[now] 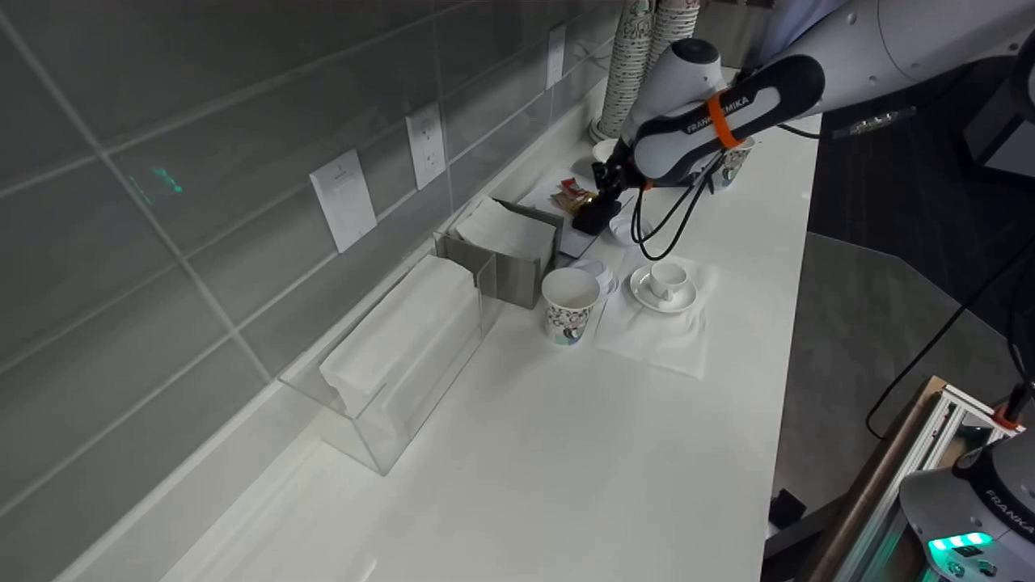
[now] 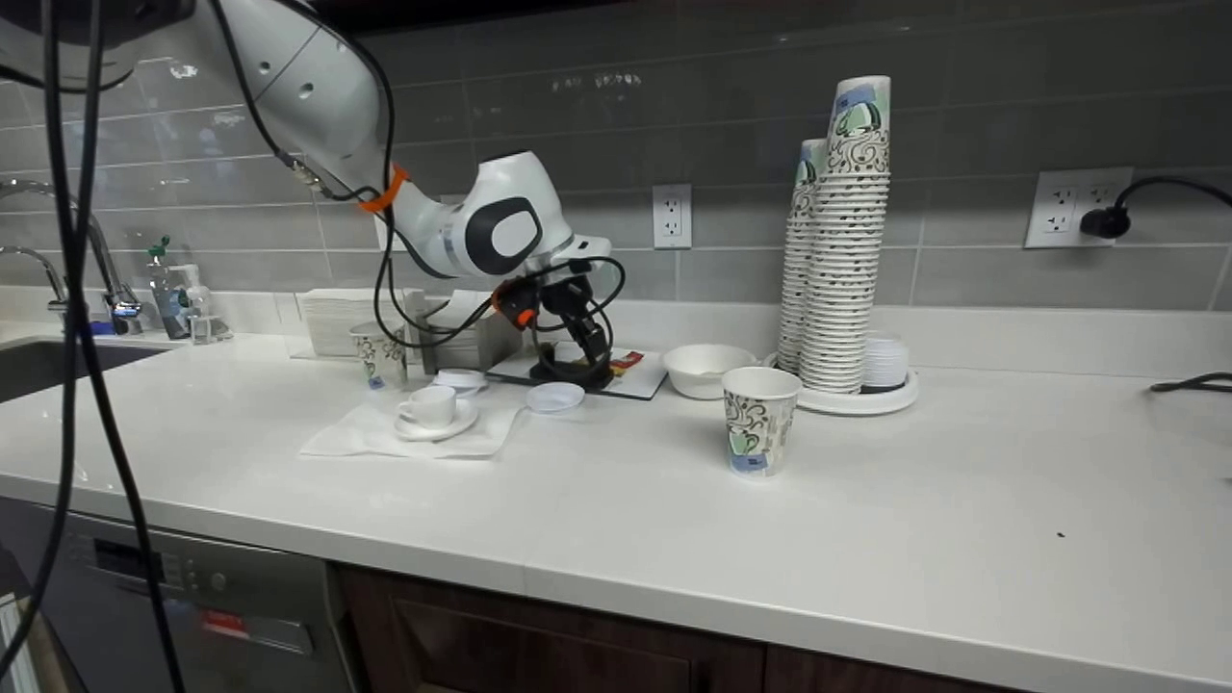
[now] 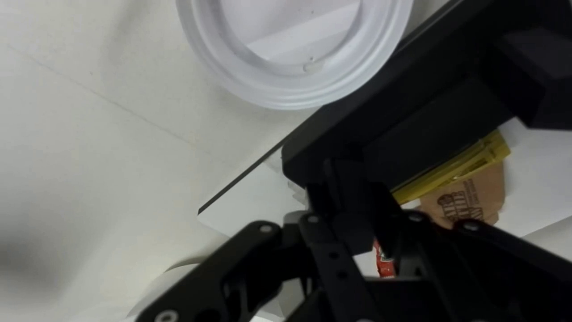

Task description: Pick up the black and white object, pour the items on the black and white object onto the kitchen counter, place the black and object on the right side of the kitchen counter

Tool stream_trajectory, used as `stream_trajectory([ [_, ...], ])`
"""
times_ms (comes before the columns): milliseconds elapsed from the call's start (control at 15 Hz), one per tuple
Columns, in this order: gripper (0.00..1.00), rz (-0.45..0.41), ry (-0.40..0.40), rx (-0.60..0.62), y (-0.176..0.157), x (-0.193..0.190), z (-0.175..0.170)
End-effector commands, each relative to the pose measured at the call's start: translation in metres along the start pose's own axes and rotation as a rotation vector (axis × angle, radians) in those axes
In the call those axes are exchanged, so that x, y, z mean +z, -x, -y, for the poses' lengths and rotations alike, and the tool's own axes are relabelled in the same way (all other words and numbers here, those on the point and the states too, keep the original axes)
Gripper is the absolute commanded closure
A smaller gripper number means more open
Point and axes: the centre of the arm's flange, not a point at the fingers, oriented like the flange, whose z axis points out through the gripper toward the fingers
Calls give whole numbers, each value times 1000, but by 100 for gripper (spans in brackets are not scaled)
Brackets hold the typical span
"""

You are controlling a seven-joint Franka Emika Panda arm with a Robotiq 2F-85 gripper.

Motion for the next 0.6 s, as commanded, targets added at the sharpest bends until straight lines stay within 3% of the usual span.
stream_trajectory([
  [0, 93, -27, -40, 33, -9, -27, 15],
  [533, 93, -59, -57, -2, -6, -55, 26],
])
